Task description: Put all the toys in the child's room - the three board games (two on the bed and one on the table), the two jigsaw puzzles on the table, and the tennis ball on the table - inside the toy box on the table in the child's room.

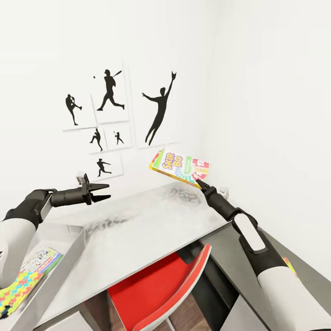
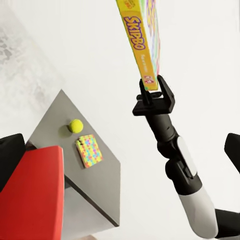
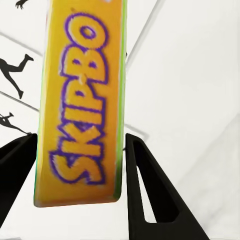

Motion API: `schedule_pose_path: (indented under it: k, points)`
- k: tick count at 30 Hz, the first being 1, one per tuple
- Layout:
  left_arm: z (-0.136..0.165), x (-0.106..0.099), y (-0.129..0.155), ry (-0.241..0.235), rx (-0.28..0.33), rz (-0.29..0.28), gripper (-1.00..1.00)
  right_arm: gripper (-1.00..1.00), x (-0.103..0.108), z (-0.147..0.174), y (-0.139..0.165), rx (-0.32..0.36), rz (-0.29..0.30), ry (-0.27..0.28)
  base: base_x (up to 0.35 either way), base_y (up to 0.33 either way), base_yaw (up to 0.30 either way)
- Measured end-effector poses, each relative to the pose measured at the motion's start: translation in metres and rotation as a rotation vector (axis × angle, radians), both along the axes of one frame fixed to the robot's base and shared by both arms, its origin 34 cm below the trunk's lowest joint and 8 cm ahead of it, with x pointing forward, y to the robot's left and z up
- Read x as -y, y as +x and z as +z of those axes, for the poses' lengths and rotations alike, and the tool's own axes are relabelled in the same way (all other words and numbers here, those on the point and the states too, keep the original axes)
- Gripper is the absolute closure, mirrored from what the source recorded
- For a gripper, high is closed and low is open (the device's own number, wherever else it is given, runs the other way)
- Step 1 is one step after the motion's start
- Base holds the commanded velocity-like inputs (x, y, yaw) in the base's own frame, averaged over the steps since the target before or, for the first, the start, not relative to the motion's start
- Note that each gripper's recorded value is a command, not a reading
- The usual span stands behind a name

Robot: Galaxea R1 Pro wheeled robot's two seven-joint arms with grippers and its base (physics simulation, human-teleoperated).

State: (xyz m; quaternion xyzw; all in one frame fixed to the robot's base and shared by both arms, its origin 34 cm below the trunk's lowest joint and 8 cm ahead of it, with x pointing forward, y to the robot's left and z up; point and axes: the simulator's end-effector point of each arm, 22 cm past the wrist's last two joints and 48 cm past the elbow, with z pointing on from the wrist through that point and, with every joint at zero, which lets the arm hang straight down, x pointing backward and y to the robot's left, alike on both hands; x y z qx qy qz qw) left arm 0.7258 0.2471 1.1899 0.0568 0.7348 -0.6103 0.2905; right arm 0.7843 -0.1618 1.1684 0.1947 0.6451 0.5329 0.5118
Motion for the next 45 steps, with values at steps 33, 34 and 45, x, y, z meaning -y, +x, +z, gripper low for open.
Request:
schedule_pose_path:
  k: [33,34,45]
  points:
    - [0.033,0.009,-0.011,-0.01,0.056,-0.012,-1.0,1.0,0.016,0.003,-0.03,-0.002,-0.034,0.073,0.0,0.0,0.0]
    - [0.033,0.01,-0.011,-0.01,0.056,-0.013,-1.0,1.0,0.016,0.003,-0.03,-0.001,-0.034,0.073,0.0,0.0,0.0]
    - [0.034,0.011,-0.013,-0.012,0.056,-0.014,-1.0,1.0,0.016,0.007,-0.031,0.006,-0.034,0.07,0.0,0.0,0.0]
